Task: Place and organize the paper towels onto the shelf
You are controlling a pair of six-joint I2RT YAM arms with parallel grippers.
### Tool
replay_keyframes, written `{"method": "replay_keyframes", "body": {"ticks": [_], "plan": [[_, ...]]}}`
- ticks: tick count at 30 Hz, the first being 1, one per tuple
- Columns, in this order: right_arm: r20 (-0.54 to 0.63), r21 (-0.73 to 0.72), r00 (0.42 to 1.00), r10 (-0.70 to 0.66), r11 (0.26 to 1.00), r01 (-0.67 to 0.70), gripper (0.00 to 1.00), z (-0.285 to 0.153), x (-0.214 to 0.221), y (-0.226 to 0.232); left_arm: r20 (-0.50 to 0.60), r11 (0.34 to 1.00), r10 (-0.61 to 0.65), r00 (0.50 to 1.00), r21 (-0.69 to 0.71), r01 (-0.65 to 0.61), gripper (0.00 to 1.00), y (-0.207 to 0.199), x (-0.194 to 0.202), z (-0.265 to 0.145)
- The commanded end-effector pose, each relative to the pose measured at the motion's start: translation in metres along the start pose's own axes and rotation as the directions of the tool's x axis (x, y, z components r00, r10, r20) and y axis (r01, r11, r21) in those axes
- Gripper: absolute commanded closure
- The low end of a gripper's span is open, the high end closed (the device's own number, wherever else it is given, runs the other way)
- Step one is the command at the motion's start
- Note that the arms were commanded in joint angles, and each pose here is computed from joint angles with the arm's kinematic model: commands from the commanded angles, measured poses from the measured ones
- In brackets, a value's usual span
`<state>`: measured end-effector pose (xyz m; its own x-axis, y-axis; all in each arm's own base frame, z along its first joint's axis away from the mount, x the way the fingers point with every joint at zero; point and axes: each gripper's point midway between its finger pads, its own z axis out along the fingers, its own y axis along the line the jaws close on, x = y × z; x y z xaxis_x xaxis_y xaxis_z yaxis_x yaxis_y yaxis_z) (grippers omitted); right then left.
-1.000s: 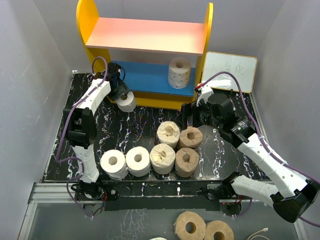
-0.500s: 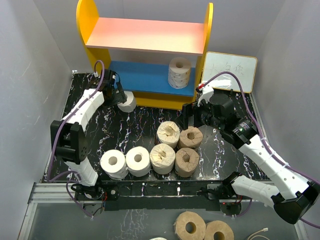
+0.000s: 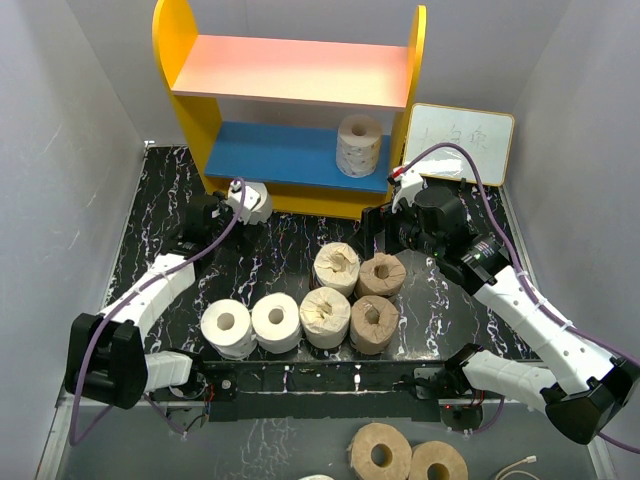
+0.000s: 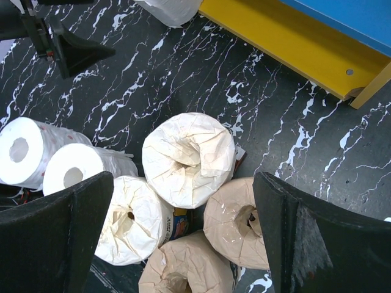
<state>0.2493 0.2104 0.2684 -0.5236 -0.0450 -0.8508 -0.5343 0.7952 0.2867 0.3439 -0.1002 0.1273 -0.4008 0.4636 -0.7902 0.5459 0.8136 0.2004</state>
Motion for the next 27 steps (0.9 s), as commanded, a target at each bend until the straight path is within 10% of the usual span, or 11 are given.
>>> {"method": "replay_keyframes", "body": {"ticks": [1,12,27], "plan": [[0.088,-0.020,0.996,-0.005,1.000,0.007,0.02,0.000,-0.023,0.007,0.190,0.982,0.165,0.968,0.063,-0.179,0.01,-0.010,-0.031,0.013],[0.106,0.005,0.994,0.005,1.000,-0.006,0.02,-0.008,-0.029,0.004,0.204,0.982,-0.046,0.978,0.189,0.007,0.01,-0.023,-0.044,0.056],[0.105,0.032,0.994,-0.008,0.999,0.005,0.02,-0.015,-0.031,0.001,0.311,0.994,-0.093,0.946,-0.017,0.104,0.01,0.030,-0.087,0.090]]}}
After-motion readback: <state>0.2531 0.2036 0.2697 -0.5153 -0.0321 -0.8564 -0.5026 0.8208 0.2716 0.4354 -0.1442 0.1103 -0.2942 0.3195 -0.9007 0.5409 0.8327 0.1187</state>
